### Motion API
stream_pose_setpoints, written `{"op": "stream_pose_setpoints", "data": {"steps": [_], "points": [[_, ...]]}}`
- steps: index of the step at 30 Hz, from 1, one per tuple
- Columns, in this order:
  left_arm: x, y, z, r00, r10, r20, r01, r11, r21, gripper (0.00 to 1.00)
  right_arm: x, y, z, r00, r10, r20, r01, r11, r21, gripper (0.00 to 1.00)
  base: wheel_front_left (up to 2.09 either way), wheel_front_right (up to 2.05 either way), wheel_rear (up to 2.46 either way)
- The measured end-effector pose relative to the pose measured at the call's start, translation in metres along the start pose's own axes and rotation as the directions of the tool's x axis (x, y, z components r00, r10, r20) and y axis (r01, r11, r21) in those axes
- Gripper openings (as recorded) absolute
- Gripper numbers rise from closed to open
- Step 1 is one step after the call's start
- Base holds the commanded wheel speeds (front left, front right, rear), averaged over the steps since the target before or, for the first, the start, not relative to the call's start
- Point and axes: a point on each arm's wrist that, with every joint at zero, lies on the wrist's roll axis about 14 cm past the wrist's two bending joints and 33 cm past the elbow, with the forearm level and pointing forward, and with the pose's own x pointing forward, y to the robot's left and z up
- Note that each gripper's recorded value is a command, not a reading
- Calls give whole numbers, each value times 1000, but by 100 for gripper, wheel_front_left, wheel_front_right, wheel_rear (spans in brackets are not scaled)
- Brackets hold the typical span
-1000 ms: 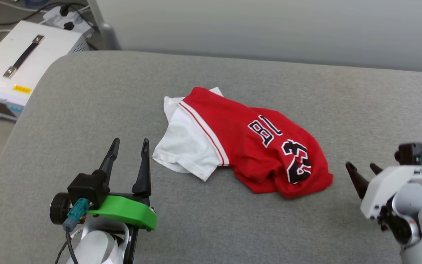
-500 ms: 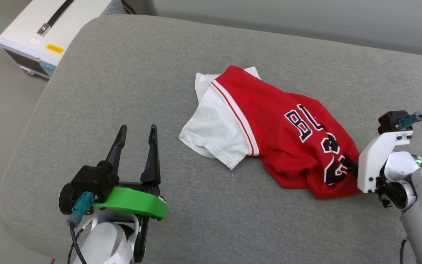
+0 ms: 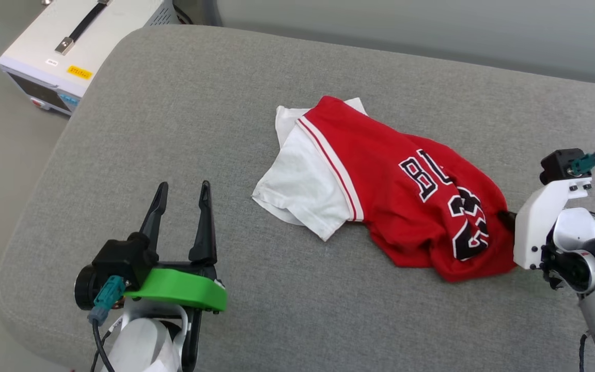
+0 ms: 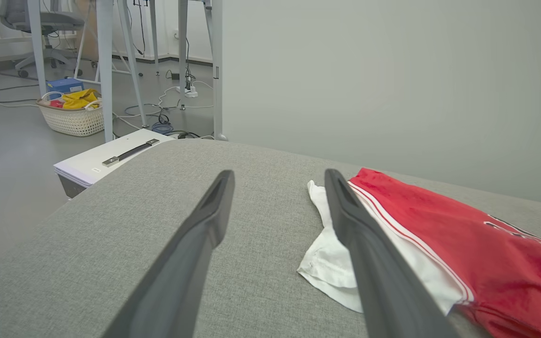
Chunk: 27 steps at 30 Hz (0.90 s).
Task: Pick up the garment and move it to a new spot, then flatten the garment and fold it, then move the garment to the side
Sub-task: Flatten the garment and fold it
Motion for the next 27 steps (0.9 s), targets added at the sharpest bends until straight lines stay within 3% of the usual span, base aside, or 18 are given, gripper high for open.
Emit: {"op": "stream_pose_setpoints", "data": {"steps": [5,11,16,22,26,27], "points": [[-2,-8,0,1000,-31,2,31,1000,-2,100,-37,-17,9,993,-48,104,47,999,10,0,0,0,0],[-6,-21,-5,996,-85,-16,85,996,-2,100,-91,-39,-24,976,-154,151,144,987,76,0,0,0,0],[-5,-39,-6,989,-143,-29,143,990,-7,100,-127,-27,-98,978,-203,41,192,964,182,0,0,0,0],[-5,-54,-4,980,-197,-38,197,980,-3,100,-148,28,-197,979,-115,-169,168,925,342,0,0,0,0],[-7,-60,-4,975,-219,-43,219,976,-2,100,-154,40,-226,974,-95,-207,174,898,403,0,0,0,0],[-7,-62,-4,973,-225,-46,225,974,-3,100,-154,40,-226,975,-104,-198,178,898,404,55,0,0,0]]}}
